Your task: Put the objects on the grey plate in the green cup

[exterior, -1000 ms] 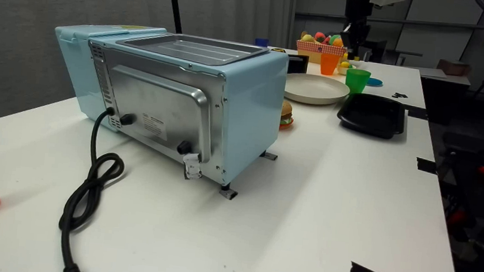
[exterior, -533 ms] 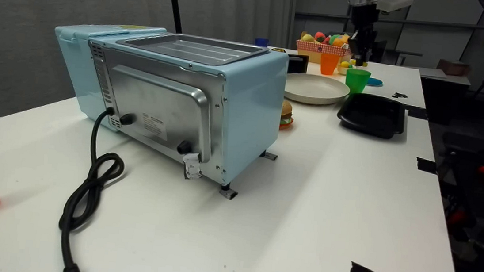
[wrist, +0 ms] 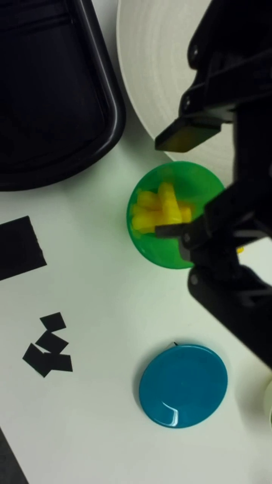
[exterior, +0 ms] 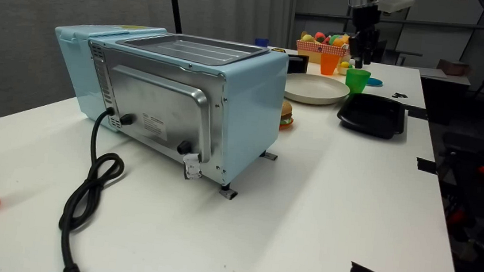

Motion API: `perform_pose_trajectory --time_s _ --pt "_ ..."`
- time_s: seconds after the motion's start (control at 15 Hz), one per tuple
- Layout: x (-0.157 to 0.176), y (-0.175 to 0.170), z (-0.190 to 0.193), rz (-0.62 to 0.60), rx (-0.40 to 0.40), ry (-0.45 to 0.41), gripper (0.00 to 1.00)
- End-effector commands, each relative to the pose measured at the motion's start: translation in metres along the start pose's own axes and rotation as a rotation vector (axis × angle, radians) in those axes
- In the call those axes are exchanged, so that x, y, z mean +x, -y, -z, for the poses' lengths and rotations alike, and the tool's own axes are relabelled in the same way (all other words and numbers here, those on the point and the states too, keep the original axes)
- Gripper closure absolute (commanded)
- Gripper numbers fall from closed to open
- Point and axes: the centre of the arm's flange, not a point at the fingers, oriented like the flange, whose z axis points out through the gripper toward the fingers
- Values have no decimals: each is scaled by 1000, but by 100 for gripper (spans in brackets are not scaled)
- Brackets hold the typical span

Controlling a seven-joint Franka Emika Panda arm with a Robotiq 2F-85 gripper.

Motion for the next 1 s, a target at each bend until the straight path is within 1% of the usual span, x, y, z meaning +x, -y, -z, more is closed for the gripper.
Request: perform_pose_trajectory --time_s 0.0,0.13,0.2,0.4,0.67,0.93 --pt "-9 -2 8 24 5 26 15" --pt "-9 -1 12 22 11 16 1" --pt "-10 -1 16 25 15 10 0" --pt "-13 5 35 37 26 -42 0" --pt "-22 17 72 80 27 -149 0" --pt "-38 33 102 136 58 -232 0"
